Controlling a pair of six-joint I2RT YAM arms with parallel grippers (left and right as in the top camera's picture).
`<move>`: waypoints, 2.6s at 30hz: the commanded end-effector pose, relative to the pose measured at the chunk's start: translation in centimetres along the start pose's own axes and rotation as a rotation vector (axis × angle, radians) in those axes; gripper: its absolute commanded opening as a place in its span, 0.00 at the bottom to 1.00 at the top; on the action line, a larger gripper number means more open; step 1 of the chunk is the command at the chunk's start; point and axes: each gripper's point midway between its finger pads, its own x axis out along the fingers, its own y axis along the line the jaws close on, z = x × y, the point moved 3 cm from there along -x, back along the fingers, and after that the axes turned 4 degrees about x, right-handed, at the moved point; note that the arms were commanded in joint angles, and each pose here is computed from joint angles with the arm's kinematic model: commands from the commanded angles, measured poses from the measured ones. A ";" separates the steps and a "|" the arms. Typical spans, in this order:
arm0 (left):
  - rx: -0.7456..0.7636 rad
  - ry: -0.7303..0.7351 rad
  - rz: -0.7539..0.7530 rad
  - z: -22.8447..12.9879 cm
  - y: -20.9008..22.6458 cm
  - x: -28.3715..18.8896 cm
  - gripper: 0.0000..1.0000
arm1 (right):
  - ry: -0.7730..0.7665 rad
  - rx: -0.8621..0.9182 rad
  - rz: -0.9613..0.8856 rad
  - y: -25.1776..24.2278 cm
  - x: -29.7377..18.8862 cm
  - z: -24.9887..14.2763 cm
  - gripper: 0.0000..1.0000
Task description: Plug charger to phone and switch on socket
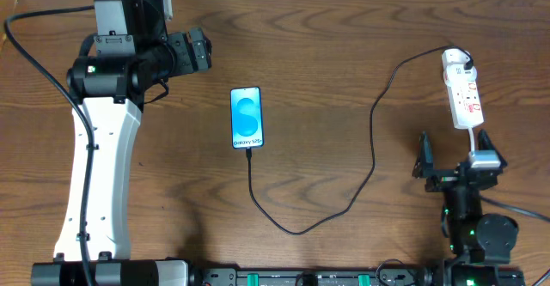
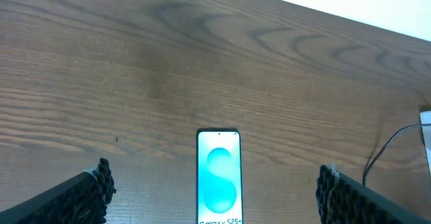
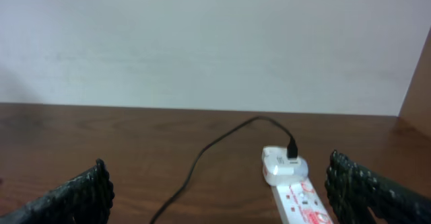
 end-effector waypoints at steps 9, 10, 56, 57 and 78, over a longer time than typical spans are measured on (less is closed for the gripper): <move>0.002 -0.017 0.012 0.4 0.2 -0.5 0.97 | -0.033 0.010 -0.003 0.0 -1.0 -2.1 0.99; 0.002 -0.017 0.012 0.4 0.2 -0.5 0.97 | -0.019 0.011 -0.004 0.0 -1.0 -2.4 0.99; 0.007 -0.027 0.033 0.4 0.3 -1.1 0.97 | 0.114 0.023 -0.002 0.0 -1.1 -5.3 0.99; 0.009 -0.035 0.032 0.5 0.3 -1.5 0.97 | 0.114 0.023 -0.002 0.0 -1.1 -5.3 0.99; 0.128 -0.494 0.010 -7.1 1.2 -3.4 0.97 | 0.114 0.023 -0.002 0.0 -1.1 -5.3 0.99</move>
